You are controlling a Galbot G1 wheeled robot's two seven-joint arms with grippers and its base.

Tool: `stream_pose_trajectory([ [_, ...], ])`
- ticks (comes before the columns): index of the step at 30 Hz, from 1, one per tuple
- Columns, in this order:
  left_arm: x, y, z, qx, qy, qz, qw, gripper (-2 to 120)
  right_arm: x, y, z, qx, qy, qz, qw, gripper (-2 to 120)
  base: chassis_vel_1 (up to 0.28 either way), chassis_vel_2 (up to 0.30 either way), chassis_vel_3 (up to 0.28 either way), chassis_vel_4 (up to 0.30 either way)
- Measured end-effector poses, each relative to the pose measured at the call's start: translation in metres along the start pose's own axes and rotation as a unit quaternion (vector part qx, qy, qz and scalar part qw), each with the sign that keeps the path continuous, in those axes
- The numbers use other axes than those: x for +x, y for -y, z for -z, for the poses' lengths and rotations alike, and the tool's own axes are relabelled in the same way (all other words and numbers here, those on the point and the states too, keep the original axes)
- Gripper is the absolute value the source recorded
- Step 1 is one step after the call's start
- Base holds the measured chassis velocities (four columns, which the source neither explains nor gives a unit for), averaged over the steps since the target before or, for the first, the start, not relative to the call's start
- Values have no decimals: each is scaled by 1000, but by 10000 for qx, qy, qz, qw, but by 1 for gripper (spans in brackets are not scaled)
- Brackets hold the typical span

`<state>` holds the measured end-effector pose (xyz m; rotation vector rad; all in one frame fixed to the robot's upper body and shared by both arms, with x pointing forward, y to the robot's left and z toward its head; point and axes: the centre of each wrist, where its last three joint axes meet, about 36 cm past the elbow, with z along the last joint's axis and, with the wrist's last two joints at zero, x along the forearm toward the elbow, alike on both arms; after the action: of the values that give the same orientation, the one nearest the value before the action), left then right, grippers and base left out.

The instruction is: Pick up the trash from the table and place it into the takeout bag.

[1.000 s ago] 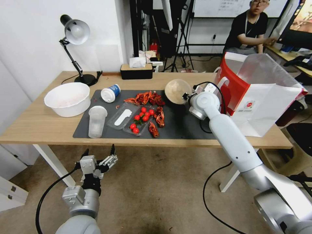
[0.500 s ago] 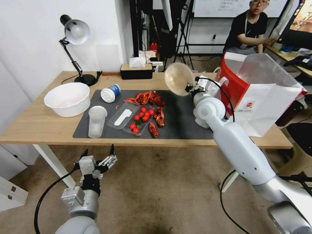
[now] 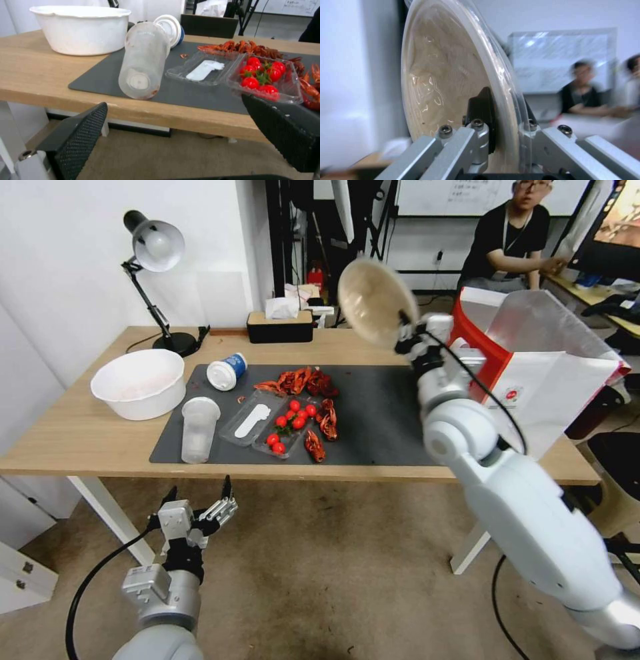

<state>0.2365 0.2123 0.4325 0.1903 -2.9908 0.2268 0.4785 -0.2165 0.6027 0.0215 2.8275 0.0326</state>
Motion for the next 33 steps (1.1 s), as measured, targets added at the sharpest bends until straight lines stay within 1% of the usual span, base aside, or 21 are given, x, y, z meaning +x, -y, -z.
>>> stream_pose_trajectory([
  [2,-1,1,0,6,9,-4,10000,100,3,16,17,349,245,-369,9984,3,0,0,0,0],
  [3,-1,1,0,6,9,-4,10000,100,3,16,17,349,245,-369,9984,3,0,0,0,0],
  [4,-1,1,0,6,12,-4,10000,100,5,24,25,503,316,-550,9967,3,0,0,0,0],
  [5,-1,1,0,3,14,-5,10000,100,8,30,32,593,340,-698,9952,3,0,0,0,0],
  [7,-1,2,0,0,20,-15,10000,100,14,41,42,641,209,-931,9934,3,0,0,0,0],
  [8,-1,2,0,0,20,-15,10000,100,14,41,42,641,209,-931,9934,3,0,0,0,0],
  [10,0,2,2,-2,25,-28,10000,100,18,55,45,700,75,-1136,9910,3,0,0,0,0],
  [12,0,2,2,-4,25,-29,10000,100,18,58,45,709,59,-1165,9906,3,0,0,0,0],
  [15,1,3,1,0,16,-39,10000,100,19,72,46,699,-41,-1294,9891,3,0,0,0,0],
  [18,2,3,2,11,23,-42,10000,100,20,76,45,719,-75,-1336,9884,4,0,0,0,0],
  [20,2,3,2,9,17,-42,10000,100,20,79,42,742,-151,-1354,9879,9,0,0,0,0],
  [21,2,3,2,9,17,-42,10000,100,20,79,42,742,-151,-1354,9879,9,0,0,0,0],
  [23,4,3,2,6,20,-43,10000,100,19,82,38,760,-238,-1381,9872,21,0,0,0,0],
  [24,4,3,3,7,24,-43,10000,100,18,83,36,764,-266,-1401,9868,24,0,0,0,0],
  [25,4,3,3,7,24,-43,10000,100,18,83,36,764,-266,-1401,9868,24,0,0,0,0],
  [27,5,3,3,7,25,-44,10000,100,17,85,31,781,-338,-1439,9859,36,0,0,0,0],
  [28,5,3,3,6,26,-44,10000,100,16,86,30,789,-351,-1449,9857,39,0,0,0,0],
  [29,5,3,3,6,26,-44,10000,100,16,86,30,789,-351,-1449,9857,39,0,0,0,0],
  [32,6,3,4,3,34,-47,10000,100,16,87,29,807,-349,-1442,9856,52,0,0,0,0],
  [33,6,3,4,3,34,-47,10000,100,16,87,29,807,-349,-1442,9856,52,0,0,0,0],
])
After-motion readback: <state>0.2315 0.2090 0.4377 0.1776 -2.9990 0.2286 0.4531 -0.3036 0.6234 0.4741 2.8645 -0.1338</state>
